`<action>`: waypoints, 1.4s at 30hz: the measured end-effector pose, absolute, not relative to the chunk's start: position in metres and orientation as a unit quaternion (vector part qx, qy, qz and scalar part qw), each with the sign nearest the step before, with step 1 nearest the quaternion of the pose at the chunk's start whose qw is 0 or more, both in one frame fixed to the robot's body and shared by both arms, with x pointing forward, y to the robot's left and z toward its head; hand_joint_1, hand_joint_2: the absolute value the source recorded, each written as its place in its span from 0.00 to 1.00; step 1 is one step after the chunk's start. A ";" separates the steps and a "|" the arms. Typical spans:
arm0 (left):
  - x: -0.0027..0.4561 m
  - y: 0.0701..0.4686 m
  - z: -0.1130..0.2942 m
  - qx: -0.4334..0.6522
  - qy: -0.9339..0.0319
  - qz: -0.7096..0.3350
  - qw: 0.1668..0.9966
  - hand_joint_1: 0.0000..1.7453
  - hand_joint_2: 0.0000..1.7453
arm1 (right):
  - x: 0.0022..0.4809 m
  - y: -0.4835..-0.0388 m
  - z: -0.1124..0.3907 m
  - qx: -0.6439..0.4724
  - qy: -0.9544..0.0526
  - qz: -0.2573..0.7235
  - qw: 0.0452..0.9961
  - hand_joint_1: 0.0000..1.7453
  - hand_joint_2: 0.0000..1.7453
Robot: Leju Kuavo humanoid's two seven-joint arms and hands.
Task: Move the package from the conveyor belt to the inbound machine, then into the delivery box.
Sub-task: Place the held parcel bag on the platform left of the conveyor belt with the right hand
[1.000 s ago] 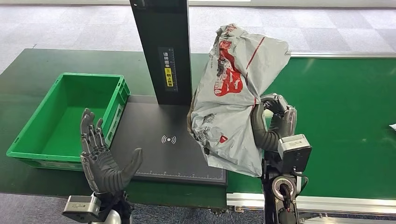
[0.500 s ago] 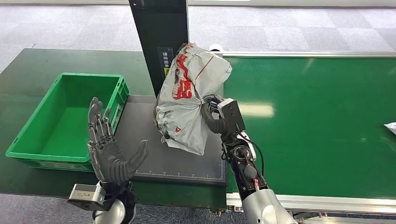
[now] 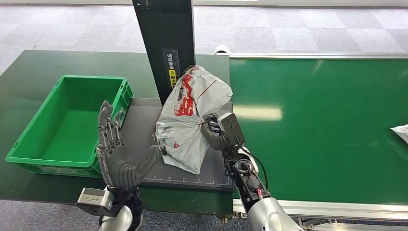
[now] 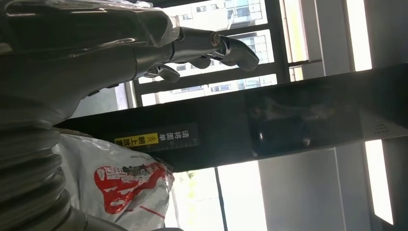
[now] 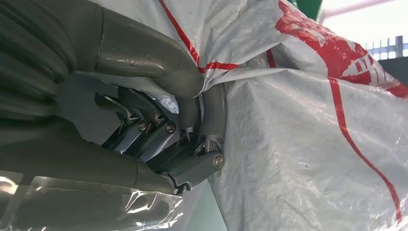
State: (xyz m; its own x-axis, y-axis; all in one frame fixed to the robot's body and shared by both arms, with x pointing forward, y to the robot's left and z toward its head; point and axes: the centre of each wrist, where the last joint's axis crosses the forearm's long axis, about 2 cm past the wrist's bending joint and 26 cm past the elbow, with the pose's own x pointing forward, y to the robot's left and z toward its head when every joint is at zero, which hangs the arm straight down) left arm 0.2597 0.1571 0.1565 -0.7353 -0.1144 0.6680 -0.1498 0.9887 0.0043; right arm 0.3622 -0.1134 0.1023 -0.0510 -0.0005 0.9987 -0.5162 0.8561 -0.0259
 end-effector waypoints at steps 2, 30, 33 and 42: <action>0.261 0.155 0.156 0.069 -0.931 0.024 0.358 0.00 1.00 | 0.359 -0.113 0.097 0.190 -0.689 0.200 0.670 0.50 1.00; 0.277 0.118 0.132 -0.024 -0.907 -0.033 0.420 0.00 1.00 | 0.321 -0.073 0.089 0.215 -0.702 0.360 0.576 0.00 1.00; 0.281 0.107 0.130 -0.034 -0.905 -0.053 0.421 0.00 1.00 | 0.316 -0.075 0.098 0.222 -0.734 0.324 0.555 0.00 1.00; 0.302 0.107 0.113 0.014 -0.889 -0.102 0.445 0.00 1.00 | 0.307 -0.141 0.159 0.198 -0.883 0.094 0.415 0.00 1.00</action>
State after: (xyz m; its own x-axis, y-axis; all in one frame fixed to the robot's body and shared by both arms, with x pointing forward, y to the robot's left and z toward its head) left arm 0.3020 0.1065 0.1129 -0.6031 -0.1166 0.7891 0.0660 0.9786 0.1949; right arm 0.3071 -0.1413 0.1591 -0.5775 -0.2716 0.7699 -0.4276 0.9040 -0.0018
